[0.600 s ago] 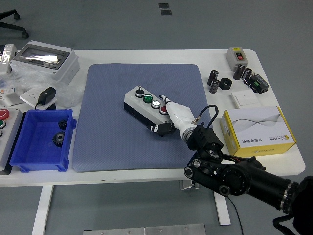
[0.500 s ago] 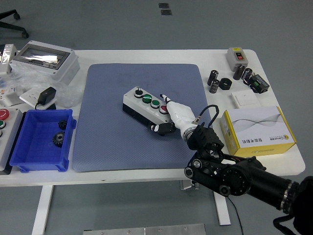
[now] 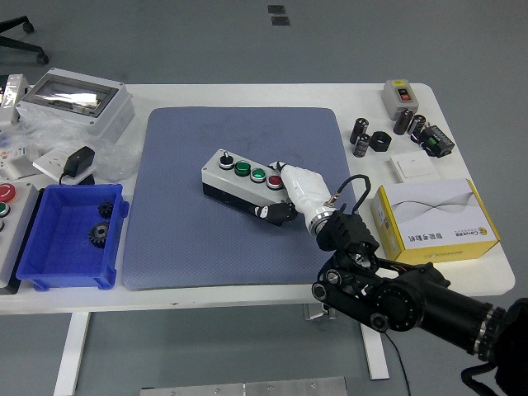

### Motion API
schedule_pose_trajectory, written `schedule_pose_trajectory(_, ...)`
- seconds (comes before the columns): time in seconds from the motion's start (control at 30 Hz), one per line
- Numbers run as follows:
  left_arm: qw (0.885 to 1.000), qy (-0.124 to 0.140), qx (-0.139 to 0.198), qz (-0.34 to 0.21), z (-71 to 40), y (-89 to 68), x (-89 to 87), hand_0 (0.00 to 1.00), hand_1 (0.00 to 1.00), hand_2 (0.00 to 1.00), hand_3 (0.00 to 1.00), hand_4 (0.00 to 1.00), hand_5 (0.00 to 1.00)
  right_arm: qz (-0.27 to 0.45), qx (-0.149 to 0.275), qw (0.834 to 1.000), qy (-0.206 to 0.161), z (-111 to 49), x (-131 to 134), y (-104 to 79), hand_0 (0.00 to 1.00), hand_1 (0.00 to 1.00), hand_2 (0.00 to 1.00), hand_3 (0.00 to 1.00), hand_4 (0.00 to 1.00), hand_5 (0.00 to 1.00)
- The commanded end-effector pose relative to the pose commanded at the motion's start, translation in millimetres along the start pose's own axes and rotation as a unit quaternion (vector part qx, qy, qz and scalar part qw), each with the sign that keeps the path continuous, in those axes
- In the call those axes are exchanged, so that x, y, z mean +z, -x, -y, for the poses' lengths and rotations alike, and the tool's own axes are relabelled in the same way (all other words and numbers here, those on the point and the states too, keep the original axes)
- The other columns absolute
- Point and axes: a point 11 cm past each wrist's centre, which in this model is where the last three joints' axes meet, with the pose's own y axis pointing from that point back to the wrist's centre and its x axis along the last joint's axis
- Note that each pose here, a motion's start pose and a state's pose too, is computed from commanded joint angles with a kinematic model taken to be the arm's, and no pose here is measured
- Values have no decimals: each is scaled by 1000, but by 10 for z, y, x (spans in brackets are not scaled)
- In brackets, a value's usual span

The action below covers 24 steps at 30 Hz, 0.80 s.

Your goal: Pick up the button,place it on the desk,press the button,press the button

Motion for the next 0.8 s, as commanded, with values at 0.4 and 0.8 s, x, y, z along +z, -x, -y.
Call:
schedule_pose_trajectory(0.4, 1000, 7, 4, 0, 6, -22, -4, 659, 535, 504, 601, 297, 2, 88, 16, 994, -57, 8, -10, -242, 84, 220, 313, 334, 62, 2)
schedule_pose_trajectory(0.8, 1000, 10, 6, 0, 4, -14, 17, 657, 535, 504, 599, 292, 2, 19, -4, 963, -269, -310, -296, -486, 76, 212, 294, 296, 16, 2)
